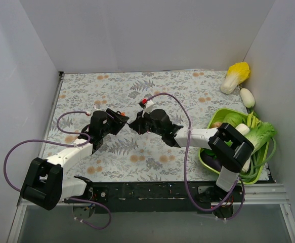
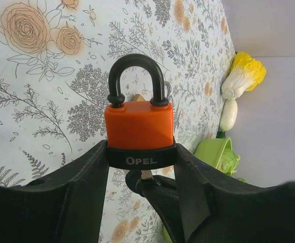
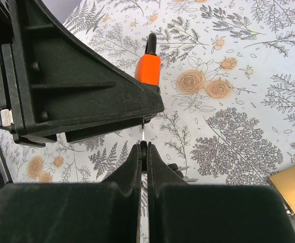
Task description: Unlock with the key
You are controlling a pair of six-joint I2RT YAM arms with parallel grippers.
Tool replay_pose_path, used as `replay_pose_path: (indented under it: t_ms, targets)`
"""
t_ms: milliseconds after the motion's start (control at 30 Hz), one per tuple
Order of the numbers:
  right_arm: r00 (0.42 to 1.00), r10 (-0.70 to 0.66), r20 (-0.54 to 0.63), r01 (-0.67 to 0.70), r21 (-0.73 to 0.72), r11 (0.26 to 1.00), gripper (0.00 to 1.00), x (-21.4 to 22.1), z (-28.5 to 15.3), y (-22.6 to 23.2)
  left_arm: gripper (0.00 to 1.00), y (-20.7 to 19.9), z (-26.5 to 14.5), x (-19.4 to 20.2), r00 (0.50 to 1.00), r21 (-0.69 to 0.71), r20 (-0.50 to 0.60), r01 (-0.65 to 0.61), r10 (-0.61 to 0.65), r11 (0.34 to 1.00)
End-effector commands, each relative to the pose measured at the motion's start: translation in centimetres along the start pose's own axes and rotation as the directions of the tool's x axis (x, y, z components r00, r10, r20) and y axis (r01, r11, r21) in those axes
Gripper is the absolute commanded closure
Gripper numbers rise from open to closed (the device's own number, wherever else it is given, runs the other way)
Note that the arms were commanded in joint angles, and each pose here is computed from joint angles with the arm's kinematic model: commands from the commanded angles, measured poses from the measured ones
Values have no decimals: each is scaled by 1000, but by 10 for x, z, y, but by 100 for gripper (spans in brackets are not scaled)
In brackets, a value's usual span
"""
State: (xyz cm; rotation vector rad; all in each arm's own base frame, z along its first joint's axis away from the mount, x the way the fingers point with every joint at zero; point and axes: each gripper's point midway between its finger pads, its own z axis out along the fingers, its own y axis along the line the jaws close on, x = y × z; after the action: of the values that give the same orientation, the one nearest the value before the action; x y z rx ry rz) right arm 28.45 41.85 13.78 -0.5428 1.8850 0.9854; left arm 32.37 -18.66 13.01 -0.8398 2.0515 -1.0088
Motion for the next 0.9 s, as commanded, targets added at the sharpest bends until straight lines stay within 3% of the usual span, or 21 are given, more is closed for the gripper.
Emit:
replay_pose_path:
  t_ms: [0,733,867]
  targets:
    - [976,-12,217,12,1,1000,99,-63,17,5,100,-45,-32,51,968,188,-250,26,22,982]
    - [963,40,268,-34,-29,999,99,-73,19,8,100,-54,-44,70,951,234,-307,44,31,971]
    - [958,105,266,-86,-82,993,99,-77,17,11,100,-58,-47,72,952,275,-299,17,69,961]
